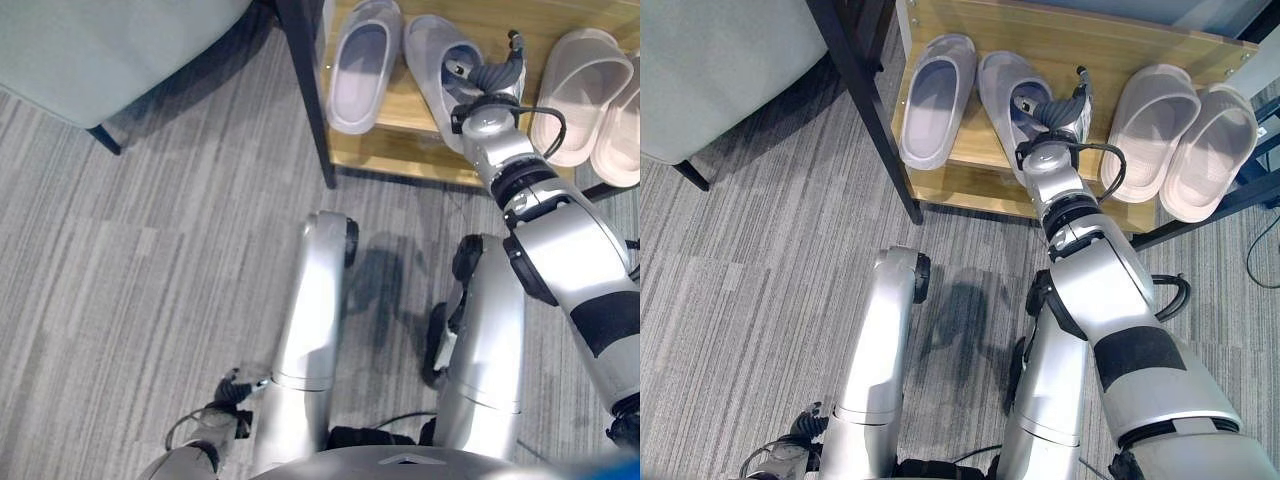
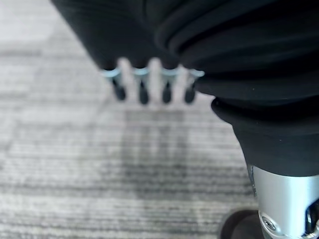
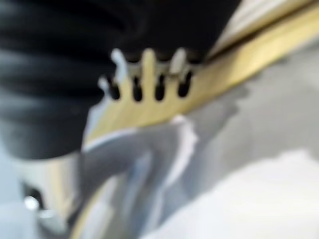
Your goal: Arrange the slippers neatly on the shoe rack.
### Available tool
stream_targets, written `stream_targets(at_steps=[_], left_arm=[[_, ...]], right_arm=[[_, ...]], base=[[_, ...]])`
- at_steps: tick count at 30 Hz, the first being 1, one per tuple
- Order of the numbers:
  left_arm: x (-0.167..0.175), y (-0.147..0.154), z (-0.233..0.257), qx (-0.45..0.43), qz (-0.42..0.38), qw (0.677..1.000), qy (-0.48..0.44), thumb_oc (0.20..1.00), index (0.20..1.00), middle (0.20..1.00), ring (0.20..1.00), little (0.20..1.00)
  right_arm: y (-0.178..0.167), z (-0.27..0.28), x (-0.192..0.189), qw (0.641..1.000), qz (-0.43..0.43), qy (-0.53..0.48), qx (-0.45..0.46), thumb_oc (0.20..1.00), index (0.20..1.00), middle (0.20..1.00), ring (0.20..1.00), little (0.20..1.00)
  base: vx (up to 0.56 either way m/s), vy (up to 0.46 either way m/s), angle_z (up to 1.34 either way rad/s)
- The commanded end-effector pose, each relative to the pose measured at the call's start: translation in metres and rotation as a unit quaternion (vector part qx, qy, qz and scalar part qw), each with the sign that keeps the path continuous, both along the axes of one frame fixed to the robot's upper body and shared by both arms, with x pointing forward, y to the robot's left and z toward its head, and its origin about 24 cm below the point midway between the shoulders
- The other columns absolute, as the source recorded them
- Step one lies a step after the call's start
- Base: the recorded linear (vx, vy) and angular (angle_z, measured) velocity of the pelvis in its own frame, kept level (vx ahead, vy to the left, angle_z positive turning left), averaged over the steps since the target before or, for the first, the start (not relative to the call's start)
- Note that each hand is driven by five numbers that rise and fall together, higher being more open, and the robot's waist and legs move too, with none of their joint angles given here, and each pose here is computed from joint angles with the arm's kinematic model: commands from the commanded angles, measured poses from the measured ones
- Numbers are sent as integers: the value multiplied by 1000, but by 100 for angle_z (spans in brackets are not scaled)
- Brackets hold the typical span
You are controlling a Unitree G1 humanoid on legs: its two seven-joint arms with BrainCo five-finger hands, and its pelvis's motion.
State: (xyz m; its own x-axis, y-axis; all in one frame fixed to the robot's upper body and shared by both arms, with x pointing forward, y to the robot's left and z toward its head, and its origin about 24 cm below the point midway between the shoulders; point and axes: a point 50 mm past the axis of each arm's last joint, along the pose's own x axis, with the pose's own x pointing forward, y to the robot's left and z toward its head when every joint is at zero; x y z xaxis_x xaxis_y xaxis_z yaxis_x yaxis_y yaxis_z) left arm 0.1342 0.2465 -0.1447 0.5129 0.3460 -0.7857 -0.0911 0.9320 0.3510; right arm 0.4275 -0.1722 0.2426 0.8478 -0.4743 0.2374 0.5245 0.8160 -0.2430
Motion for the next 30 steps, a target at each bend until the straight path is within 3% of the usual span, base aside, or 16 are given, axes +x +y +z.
stream_targets(at_steps=[1, 12, 21, 30], left_arm=[[-11, -8, -4, 0, -57, 998, 8, 1000, 1000, 1000, 1000, 1000], [-21, -4, -6, 9, -63, 998, 25, 1000, 1000, 1000, 1000, 1000], [-16, 0, -3, 15, -40, 999, 16, 1000, 1000, 1000, 1000, 1000], [-19, -1, -4, 23, -40, 999, 21, 1000, 1000, 1000, 1000, 1000]], right_arm=[[-4, 37, -5, 994, 31, -101, 3, 1000, 1000, 1000, 1000, 1000], [11, 36, -17, 979, 108, -167, 39, 1000, 1000, 1000, 1000, 1000], [44, 18, -35, 959, 195, -195, 60, 1000, 1000, 1000, 1000, 1000], [39, -30, -66, 957, 216, -189, 51, 1000, 1000, 1000, 1000, 1000]], base=[[4, -1, -6], [-2, -6, -3], [0, -18, -3], [0, -3, 0]])
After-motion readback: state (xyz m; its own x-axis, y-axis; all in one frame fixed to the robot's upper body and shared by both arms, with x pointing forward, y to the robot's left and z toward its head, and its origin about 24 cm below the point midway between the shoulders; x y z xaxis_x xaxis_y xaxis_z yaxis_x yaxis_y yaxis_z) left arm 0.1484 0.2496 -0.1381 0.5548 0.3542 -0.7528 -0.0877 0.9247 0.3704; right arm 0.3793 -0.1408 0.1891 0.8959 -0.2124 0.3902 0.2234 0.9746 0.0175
